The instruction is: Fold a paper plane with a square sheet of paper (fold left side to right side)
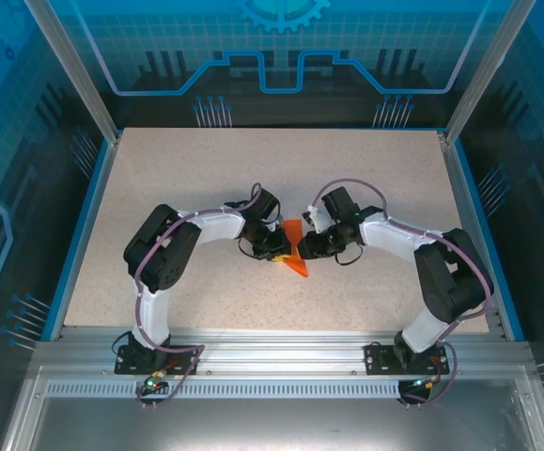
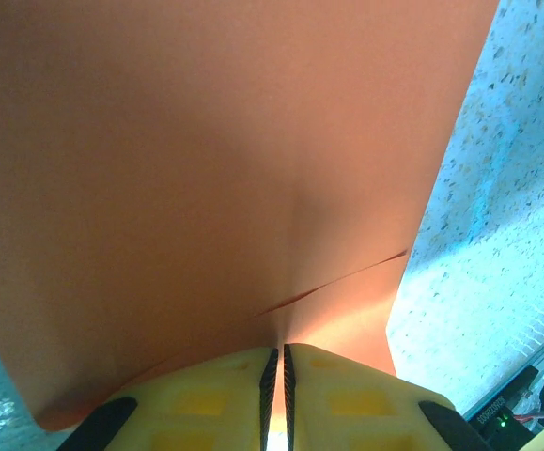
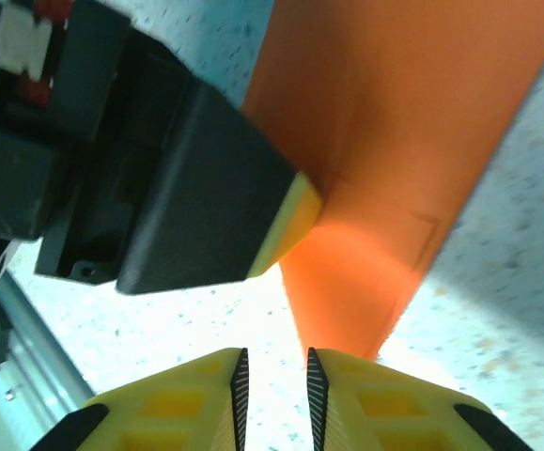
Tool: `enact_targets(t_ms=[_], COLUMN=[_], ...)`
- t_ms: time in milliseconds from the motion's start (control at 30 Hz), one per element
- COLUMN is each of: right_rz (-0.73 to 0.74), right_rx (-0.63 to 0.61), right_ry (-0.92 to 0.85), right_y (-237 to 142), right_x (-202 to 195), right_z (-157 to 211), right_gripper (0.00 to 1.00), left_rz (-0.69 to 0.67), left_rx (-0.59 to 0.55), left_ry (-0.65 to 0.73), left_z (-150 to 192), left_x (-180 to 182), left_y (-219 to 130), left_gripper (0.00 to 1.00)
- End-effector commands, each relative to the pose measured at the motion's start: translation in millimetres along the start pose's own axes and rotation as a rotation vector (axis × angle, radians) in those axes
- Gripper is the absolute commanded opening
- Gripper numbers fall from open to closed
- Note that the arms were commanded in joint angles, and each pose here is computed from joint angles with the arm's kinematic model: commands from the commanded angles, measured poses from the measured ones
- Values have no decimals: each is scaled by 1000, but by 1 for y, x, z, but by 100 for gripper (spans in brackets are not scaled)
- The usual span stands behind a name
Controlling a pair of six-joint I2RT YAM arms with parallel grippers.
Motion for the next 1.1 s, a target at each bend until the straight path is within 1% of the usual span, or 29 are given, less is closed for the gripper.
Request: enact_targets(t_ms=[0,167,367,767,1067], right_rz=[-85,-72,-43,-8,55], right_rx=[73,107,172,259,330], right_ry=[76,88,131,209,280], right_y=[10,20,32,41,40], right_x=[14,13,5,-5,-14], right_z=[18,16,25,49,71], right_gripper=[25,24,22,21,20], left_rz=[-147,-146,-145,-159,-173], left_rx=[4,3,2,-5,-12], left_ry=[-60,-53,-52,-49,-53], left_z=[5,5,5,4,2], left_x=[38,35,34,35,36], left_y=[18,18,17,17,18], left_gripper=[17,17,17,16,16])
Point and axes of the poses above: each hand's point on the last joint's axis, 136 mm out from that joint toward the fingers, its own y axis out along the fingers, its own x axis along the line the jaws close on, z = x × y, the point moved 6 cm from there along -y, back along the fingers, and after that the axes turned 13 degrees about -y, right-handed, at the moved point
